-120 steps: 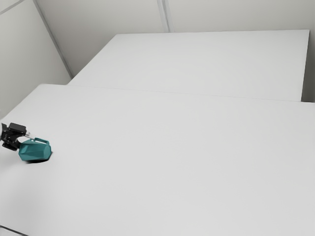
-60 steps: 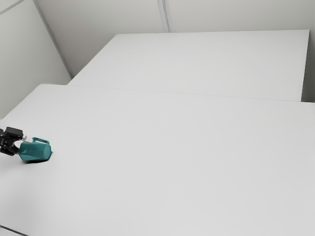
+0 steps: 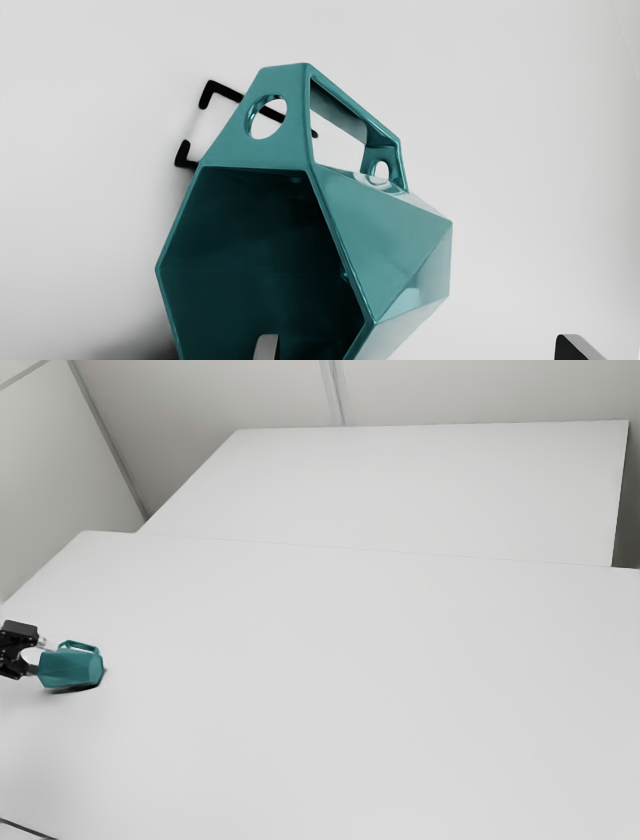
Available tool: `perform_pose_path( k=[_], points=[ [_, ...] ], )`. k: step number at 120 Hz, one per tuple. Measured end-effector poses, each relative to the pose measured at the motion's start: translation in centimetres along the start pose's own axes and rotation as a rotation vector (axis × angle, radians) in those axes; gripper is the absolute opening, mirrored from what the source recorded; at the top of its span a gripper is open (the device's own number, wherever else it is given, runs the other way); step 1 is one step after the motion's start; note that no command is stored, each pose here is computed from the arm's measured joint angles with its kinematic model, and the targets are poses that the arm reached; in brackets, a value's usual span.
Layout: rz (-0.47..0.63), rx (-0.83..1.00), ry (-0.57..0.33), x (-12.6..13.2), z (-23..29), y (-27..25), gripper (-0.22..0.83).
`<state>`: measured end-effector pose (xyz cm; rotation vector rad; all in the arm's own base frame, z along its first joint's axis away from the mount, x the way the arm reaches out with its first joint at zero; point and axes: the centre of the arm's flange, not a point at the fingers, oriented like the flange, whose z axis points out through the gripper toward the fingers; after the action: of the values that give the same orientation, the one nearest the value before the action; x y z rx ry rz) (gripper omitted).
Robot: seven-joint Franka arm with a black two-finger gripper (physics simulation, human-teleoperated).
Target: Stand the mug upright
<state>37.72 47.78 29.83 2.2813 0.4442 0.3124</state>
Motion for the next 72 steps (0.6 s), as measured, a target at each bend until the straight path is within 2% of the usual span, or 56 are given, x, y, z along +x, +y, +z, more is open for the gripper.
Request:
perform_pose_path(
  k=[72],
  points=[
    [0.018, 0.014, -0.014, 1.5, 0.8, -0.3, 0.61]
  ],
)
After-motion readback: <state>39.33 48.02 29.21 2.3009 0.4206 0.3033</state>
